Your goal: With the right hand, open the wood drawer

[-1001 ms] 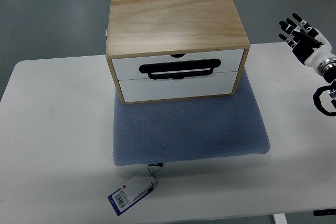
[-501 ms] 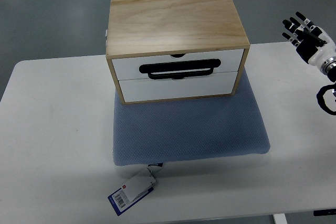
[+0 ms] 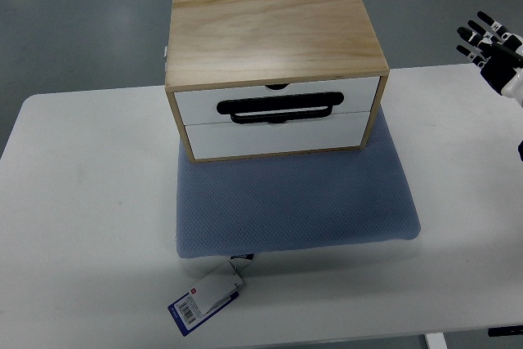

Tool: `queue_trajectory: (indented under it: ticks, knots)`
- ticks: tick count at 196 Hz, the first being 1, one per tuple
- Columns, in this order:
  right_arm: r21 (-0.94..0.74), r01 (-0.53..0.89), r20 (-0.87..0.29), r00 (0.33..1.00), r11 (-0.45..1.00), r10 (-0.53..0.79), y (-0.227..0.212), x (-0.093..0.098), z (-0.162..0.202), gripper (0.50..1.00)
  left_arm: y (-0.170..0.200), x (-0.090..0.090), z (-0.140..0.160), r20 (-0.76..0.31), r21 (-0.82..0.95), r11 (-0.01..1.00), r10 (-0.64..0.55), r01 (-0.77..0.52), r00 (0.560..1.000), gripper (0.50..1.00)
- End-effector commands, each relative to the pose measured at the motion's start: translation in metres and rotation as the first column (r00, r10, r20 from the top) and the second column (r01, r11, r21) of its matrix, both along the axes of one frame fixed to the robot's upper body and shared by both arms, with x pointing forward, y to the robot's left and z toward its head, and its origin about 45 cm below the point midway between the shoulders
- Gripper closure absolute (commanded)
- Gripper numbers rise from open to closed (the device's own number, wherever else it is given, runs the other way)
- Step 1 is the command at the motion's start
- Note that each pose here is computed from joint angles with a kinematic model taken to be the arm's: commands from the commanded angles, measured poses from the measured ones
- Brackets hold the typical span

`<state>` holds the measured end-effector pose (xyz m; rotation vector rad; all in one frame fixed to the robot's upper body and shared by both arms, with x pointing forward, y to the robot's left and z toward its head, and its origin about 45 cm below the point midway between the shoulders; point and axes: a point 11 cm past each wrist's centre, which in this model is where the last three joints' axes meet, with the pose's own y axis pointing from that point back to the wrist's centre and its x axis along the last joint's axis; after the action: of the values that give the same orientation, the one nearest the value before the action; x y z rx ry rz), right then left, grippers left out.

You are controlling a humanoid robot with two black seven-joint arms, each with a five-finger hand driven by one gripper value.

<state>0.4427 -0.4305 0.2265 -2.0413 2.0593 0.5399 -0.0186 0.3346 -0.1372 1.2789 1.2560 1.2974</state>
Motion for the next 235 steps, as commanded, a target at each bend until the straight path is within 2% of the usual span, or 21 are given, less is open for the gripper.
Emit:
queue_trajectory:
  ticks: [1,15,16,30,40,41,45,76,86,87,95,123,133,134,162,177,187,188,190,235]
  knots:
    - [-0.045,-0.018,-0.009,1.0,0.999,0.017,-0.008,-0.001,0.008,0.568,0.0,0.0,0.0,0.0,0.0,1.0,0.0,0.0,1.0,0.5]
    - [-0.054,-0.024,-0.002,1.0,0.998,0.024,-0.01,0.0,0.013,0.568,0.0,0.0,0.0,0.0,0.0,1.0,0.0,0.0,1.0,0.5]
    - [-0.08,-0.035,0.007,0.999,0.996,0.036,-0.013,0.001,0.023,0.568,0.0,0.0,0.0,0.0,0.0,1.0,0.0,0.0,1.0,0.5]
    - [-0.124,-0.064,0.016,0.998,0.99,0.067,-0.015,0.002,0.037,0.568,0.0,0.0,0.0,0.0,0.0,1.0,0.0,0.0,1.0,0.5]
    - [-0.124,-0.064,0.016,0.998,0.99,0.067,-0.015,0.002,0.037,0.568,0.0,0.0,0.0,0.0,0.0,1.0,0.0,0.0,1.0,0.5]
    - [-0.16,-0.08,0.031,0.996,0.984,0.086,-0.016,0.003,0.051,0.568,0.0,0.0,0.0,0.0,0.0,1.0,0.0,0.0,1.0,0.5]
    - [-0.177,-0.088,0.032,0.995,0.98,0.095,-0.017,0.003,0.056,0.568,0.0,-0.001,0.0,-0.002,0.0,1.0,0.0,0.0,1.0,0.5]
    - [-0.287,-0.2,0.032,0.976,0.937,0.218,-0.002,0.007,0.09,0.568,0.0,0.0,0.0,0.0,0.0,1.0,0.0,0.0,1.0,0.5]
    - [-0.287,-0.2,0.032,0.976,0.937,0.218,-0.002,0.007,0.09,0.568,0.0,0.0,0.0,0.0,0.0,1.0,0.0,0.0,1.0,0.5]
    - [-0.322,-0.25,0.029,0.961,0.913,0.274,0.006,0.009,0.101,0.568,0.0,0.0,0.0,0.0,0.0,1.0,0.0,0.0,1.0,0.5]
    - [-0.348,-0.29,0.03,0.947,0.892,0.32,0.014,0.01,0.111,0.568,0.0,0.0,0.0,0.0,0.0,1.0,0.0,0.0,1.0,0.5]
    - [-0.421,-0.416,0.005,0.888,0.806,0.461,0.041,0.012,0.138,0.568,0.0,0.0,0.0,0.0,0.0,1.0,0.0,0.0,1.0,0.5]
    - [-0.421,-0.416,0.005,0.888,0.806,0.461,0.041,0.012,0.138,0.568,0.0,0.0,0.0,0.0,0.0,1.0,0.0,0.0,1.0,0.5]
    - [-0.441,-0.465,-0.01,0.858,0.767,0.514,0.051,0.009,0.147,0.568,0.0,0.0,0.0,0.0,0.0,1.0,0.0,0.0,1.0,0.5]
    - [-0.485,-0.603,-0.08,0.752,0.633,0.654,0.081,-0.003,0.164,0.568,0.0,0.0,0.0,0.0,0.0,1.0,0.0,0.0,1.0,0.5]
    - [-0.523,-0.646,-0.126,0.703,0.555,0.7,0.094,-0.009,0.17,0.568,0.0,0.0,0.0,0.0,0.0,1.0,0.0,0.0,1.0,0.5]
    - [-0.523,-0.646,-0.126,0.703,0.555,0.7,0.094,-0.009,0.17,0.568,0.0,0.0,0.0,0.0,0.0,1.0,0.0,0.0,1.0,0.5]
    - [-0.547,-0.667,-0.159,0.676,0.505,0.72,0.103,-0.013,0.171,0.568,0.0,0.0,0.0,0.0,0.0,1.0,0.0,0.0,1.0,0.5]
    - [-0.551,-0.671,-0.165,0.67,0.495,0.724,0.104,-0.014,0.171,0.568,0.0,0.0,0.0,0.0,0.0,1.0,0.0,0.0,1.0,0.5]
    - [-0.605,-0.729,-0.265,0.565,0.321,0.782,0.137,-0.028,0.172,0.568,0.0,0.0,0.0,0.0,0.0,1.0,0.0,0.0,1.0,0.5]
